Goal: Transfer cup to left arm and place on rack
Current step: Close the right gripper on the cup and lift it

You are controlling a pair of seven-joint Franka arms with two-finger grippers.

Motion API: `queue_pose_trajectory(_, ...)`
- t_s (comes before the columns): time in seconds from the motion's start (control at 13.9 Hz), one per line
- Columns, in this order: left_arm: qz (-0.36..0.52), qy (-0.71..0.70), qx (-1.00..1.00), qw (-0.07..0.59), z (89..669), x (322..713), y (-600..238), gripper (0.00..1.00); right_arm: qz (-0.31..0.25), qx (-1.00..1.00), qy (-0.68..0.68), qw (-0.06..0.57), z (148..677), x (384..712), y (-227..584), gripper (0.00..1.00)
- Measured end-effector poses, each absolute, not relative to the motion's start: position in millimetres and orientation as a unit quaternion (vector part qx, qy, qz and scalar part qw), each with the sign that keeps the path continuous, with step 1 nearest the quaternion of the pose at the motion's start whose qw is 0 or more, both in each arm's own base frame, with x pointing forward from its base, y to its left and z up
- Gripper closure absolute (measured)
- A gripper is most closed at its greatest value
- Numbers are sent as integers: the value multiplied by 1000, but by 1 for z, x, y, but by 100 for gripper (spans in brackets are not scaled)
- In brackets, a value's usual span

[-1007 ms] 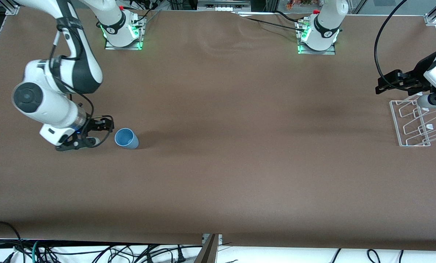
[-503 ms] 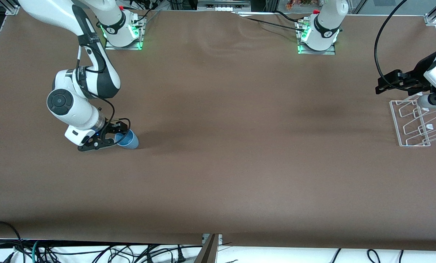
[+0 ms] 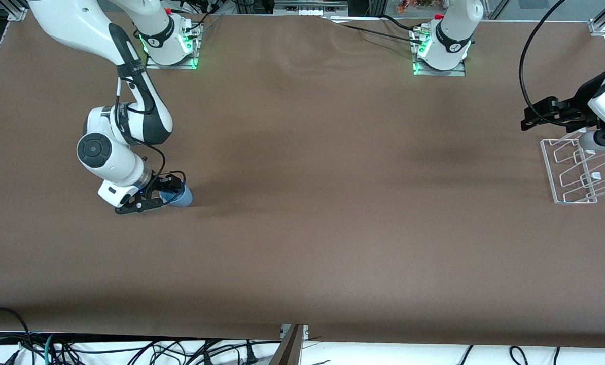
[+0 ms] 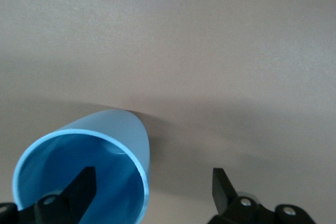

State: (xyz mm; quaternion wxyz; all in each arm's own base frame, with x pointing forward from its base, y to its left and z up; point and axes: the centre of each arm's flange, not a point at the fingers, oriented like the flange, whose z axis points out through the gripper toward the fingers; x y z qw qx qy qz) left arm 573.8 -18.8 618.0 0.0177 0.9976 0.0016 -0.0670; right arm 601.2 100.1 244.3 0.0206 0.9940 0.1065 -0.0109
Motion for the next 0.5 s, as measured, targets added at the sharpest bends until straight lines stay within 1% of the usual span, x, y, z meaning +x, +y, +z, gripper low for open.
queue_pose_trajectory(0.07,-67,2,998,18,618,574,-19,0,-12,994,106,21,243,601,100,4)
queue_pose_trajectory(0.14,-67,2,998,18,618,574,-19,0,-12,994,106,20,243,601,100,10)
queue_pose_trajectory(0.22,-67,2,998,18,618,574,-19,0,-12,994,104,20,243,601,100,20)
queue_pose_trajectory(0.29,-67,2,998,18,618,574,-19,0,-13,995,99,20,242,601,100,34)
queue_pose_trajectory(0.36,-67,2,998,18,618,574,-19,0,-13,995,96,20,241,600,100,44)
queue_pose_trajectory(0.43,-67,2,998,18,618,574,-19,0,-14,995,93,20,240,600,100,56)
queue_pose_trajectory(0.5,-67,2,998,18,618,574,-19,0,-15,996,91,20,240,600,100,66)
